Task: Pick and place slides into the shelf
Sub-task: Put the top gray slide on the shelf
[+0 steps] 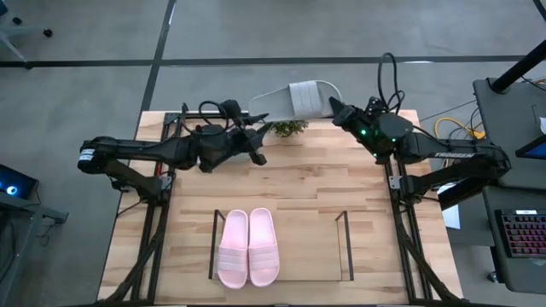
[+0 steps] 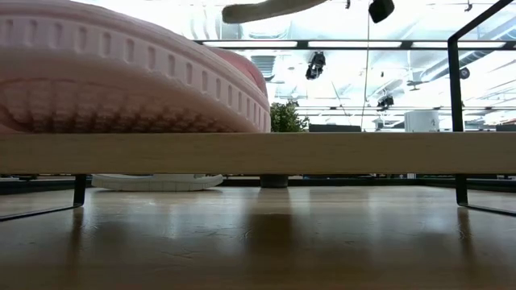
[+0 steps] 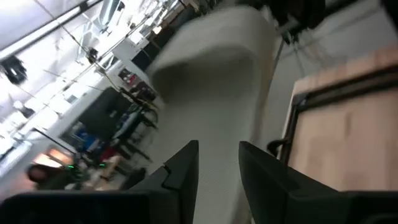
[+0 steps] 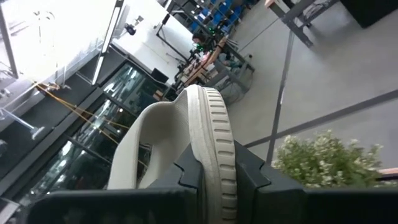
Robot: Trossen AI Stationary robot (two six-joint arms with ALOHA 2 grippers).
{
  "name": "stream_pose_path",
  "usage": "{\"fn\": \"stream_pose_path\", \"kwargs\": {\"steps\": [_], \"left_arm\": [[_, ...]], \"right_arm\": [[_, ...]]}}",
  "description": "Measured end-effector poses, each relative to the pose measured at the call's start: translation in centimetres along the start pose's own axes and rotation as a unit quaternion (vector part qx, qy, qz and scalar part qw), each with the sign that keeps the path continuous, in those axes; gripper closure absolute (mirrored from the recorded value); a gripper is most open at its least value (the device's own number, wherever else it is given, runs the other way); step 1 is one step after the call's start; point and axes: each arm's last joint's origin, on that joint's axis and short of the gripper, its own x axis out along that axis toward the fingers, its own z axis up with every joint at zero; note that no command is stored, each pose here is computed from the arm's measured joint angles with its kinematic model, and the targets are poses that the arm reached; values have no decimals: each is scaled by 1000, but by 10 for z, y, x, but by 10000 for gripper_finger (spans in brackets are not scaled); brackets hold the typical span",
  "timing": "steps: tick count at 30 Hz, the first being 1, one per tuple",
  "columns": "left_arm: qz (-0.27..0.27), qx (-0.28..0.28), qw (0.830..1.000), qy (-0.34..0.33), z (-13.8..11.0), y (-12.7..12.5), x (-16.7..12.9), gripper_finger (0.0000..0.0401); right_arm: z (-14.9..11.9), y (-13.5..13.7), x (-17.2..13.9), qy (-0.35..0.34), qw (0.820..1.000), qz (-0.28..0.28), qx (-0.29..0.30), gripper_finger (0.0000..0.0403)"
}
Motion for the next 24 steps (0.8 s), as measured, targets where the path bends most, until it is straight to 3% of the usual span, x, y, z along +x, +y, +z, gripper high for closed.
{"fn": "stream_pose_path", "kwargs": {"steps": [8,14,20,24], "left_arm": [[-8,-111,992,-53,6,38,-32,302],[-157,-222,958,-88,-1,54,-61,302],[-259,-267,922,-102,-5,61,-78,302],[-293,-272,909,-118,-4,62,-82,302]], "right_arm": [[12,-4,-10,10,1000,0,-22,369],[14,-1,-15,72,995,60,-33,369],[12,-4,-17,157,982,99,-19,369],[8,-9,-14,242,963,120,3,369]]}}
